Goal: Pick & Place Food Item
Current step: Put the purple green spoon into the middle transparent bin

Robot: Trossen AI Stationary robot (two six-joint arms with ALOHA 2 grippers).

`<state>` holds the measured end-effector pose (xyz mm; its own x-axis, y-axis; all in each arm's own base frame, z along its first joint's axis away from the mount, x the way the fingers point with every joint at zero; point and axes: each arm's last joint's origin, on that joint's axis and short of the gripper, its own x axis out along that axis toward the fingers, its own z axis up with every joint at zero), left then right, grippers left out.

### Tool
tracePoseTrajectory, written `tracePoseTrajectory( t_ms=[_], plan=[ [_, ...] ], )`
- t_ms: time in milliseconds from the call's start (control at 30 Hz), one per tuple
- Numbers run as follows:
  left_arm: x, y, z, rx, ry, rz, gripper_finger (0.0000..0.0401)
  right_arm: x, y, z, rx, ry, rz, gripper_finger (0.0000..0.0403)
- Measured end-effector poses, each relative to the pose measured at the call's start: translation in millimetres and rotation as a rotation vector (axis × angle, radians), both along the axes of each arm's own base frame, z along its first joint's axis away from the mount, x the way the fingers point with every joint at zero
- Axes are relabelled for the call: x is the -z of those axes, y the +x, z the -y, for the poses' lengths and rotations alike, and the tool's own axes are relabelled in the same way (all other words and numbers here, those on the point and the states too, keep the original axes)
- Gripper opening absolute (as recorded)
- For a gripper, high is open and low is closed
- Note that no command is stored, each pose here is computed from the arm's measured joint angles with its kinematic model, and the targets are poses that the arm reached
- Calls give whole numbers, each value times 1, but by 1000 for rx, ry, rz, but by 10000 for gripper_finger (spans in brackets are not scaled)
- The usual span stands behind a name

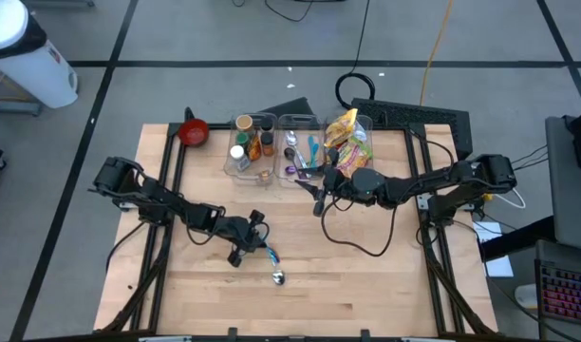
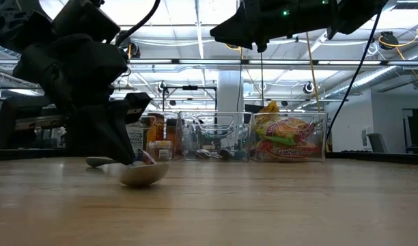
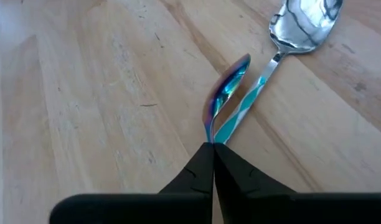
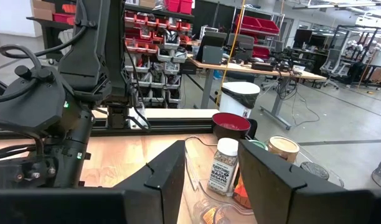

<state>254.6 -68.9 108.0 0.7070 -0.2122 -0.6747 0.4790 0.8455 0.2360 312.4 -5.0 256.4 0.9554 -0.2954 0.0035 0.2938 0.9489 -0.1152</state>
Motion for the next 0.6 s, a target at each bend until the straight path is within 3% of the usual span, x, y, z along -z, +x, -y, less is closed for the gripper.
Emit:
tracePoseTrajectory(
  t_ms=[600],
  plan=[
    [-11, 2, -1, -27, -17, 69, 4, 0, 0, 0, 0, 0, -1, 139]
  ],
)
